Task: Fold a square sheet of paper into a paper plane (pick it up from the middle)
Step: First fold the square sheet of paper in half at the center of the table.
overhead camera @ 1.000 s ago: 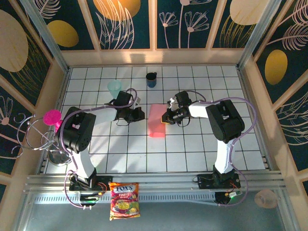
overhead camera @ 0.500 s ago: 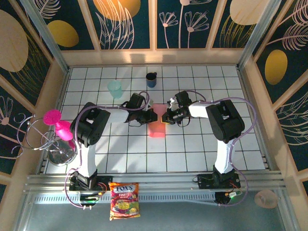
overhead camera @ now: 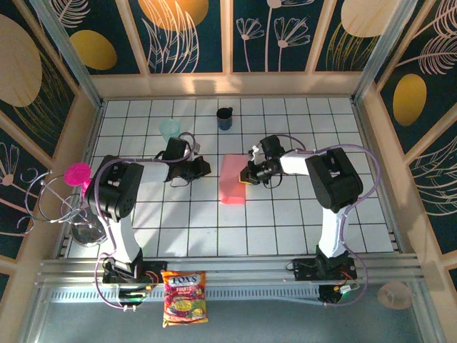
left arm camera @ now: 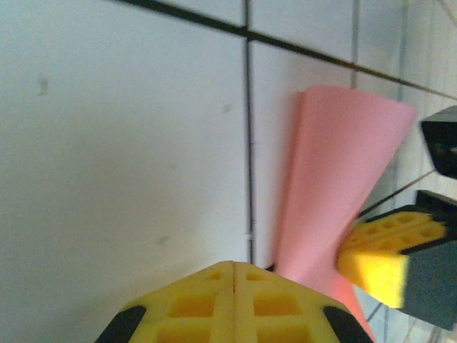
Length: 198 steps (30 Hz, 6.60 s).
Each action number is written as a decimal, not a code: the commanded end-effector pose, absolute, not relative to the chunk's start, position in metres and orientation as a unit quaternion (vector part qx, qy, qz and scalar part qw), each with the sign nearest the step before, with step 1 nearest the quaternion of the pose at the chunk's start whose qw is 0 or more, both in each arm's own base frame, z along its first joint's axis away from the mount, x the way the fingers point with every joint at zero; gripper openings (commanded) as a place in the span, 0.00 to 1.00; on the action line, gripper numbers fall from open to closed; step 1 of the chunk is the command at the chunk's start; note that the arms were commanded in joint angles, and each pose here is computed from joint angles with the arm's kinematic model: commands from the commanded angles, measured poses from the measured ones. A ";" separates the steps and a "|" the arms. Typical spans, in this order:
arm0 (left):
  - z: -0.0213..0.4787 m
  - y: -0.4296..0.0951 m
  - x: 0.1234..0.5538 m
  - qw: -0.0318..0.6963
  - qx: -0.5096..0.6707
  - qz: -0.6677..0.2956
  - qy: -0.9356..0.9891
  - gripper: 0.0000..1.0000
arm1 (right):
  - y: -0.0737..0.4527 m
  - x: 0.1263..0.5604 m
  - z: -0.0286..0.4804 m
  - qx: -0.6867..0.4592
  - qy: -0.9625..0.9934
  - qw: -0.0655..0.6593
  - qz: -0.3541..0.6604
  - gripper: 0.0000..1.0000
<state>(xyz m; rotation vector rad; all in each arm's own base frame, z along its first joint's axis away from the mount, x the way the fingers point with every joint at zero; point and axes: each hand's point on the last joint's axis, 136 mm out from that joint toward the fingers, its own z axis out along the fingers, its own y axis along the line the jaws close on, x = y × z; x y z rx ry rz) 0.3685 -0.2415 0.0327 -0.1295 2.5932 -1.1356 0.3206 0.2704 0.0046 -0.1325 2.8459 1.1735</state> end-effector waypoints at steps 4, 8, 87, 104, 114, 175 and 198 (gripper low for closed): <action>0.079 -0.313 0.371 0.168 0.017 -0.452 0.876 0.07 | 0.194 0.276 -0.095 0.013 0.981 -0.049 0.186 0.06; 0.069 -0.332 0.374 0.152 0.012 -0.479 0.865 0.07 | 0.194 0.275 -0.095 0.014 0.981 -0.050 0.185 0.06; 0.007 -0.275 0.411 0.218 -0.090 -0.361 0.902 0.06 | 0.179 0.270 -0.100 0.020 0.985 -0.051 0.166 0.06; 0.074 -0.299 0.410 0.247 -0.043 -0.447 0.859 0.06 | 0.176 0.269 -0.103 0.023 0.985 -0.053 0.163 0.06; 0.028 -0.318 0.423 0.208 -0.052 -0.415 0.884 0.07 | 0.176 0.267 -0.104 0.023 0.985 -0.057 0.163 0.05; -0.025 -0.206 0.255 0.024 0.012 -0.210 0.977 0.03 | 0.173 0.269 -0.102 0.018 0.987 -0.052 0.151 0.05; -0.017 -0.288 0.255 0.019 0.090 -0.295 0.951 0.02 | 0.176 0.271 -0.101 0.022 0.988 -0.052 0.147 0.04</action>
